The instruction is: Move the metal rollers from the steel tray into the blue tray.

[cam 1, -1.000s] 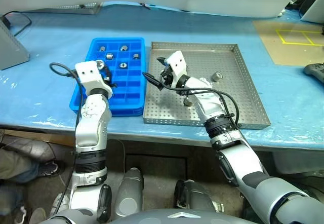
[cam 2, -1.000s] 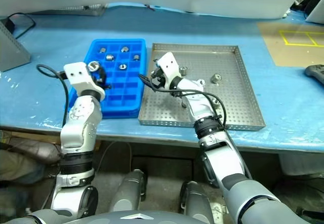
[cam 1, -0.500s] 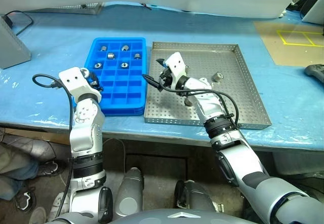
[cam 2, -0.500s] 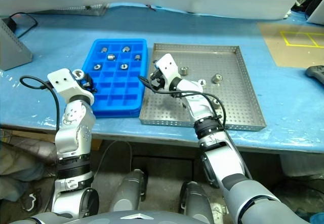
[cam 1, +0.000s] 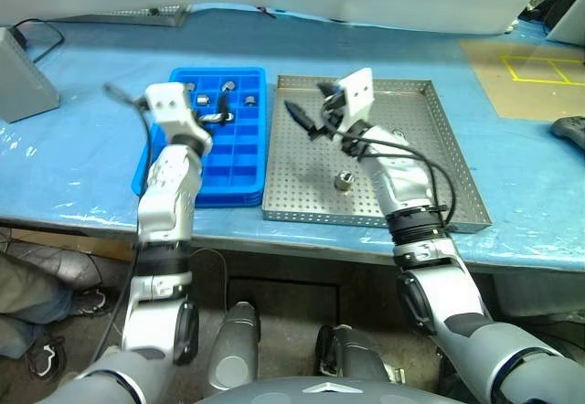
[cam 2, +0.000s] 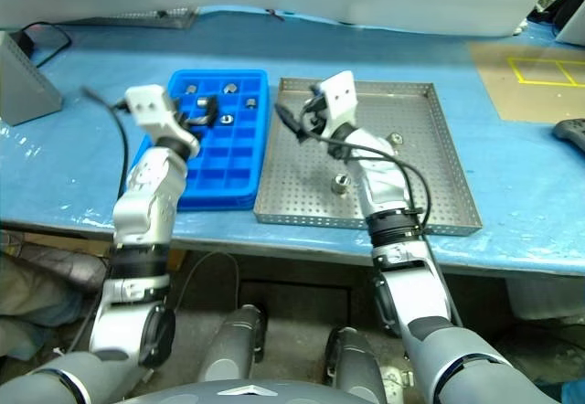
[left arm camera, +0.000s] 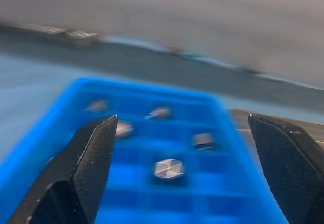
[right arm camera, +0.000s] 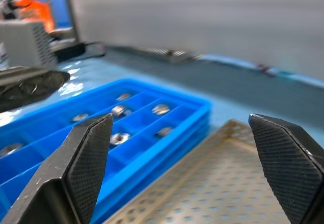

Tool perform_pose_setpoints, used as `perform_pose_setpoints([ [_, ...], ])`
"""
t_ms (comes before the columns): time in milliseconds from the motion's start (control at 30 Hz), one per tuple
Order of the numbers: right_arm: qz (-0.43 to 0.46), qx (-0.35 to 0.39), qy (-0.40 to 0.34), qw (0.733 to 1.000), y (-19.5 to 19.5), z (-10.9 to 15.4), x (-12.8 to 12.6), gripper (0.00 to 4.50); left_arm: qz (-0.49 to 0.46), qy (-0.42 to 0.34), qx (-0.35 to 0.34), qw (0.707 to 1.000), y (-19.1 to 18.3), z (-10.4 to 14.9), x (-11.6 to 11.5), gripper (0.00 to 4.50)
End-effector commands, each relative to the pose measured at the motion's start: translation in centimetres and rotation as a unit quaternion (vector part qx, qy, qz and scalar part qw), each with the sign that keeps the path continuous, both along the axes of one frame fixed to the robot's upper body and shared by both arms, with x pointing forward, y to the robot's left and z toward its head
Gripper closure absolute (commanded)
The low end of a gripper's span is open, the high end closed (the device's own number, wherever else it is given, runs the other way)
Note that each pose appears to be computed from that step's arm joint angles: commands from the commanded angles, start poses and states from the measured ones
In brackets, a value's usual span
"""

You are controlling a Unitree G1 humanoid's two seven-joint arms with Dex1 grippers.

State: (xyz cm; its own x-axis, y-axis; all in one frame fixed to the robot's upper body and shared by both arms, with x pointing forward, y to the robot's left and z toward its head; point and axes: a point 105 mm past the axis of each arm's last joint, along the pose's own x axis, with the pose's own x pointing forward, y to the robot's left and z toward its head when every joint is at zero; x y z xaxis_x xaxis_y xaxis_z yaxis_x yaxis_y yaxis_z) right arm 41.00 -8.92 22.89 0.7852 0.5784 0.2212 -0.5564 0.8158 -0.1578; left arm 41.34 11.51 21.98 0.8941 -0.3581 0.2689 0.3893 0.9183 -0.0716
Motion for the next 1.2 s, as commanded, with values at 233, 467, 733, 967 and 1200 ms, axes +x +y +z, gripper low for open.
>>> perform_pose_setpoints([
  [233,-0.156,-0.091,-0.026,0.983,-9.4,1.2,-3.2,0.0,-0.386,0.073,0.229,0.891,-9.6,-7.5,-3.3,0.16],
  [467,-0.19,-0.087,-0.025,0.977,-10.4,1.1,-4.4,0.0,-0.361,0.07,0.261,0.893,-11.5,-7.8,-1.6,0.16],
  [733,-0.193,-0.087,-0.017,0.977,-9.9,0.3,-4.4,0.0,-0.33,0.077,0.266,0.902,-10.9,-8.1,-0.9,0.16],
  [967,-0.183,-0.086,-0.025,0.979,-9.2,0.6,-3.6,0.0,-0.326,0.121,0.296,0.89,-10.4,-10.4,-1.9,0.16],
  [1200,-0.178,-0.091,-0.029,0.979,-8.9,0.6,-3.1,0.0,-0.301,0.147,0.304,0.892,-9.7,-11.7,-2.0,1.41],
])
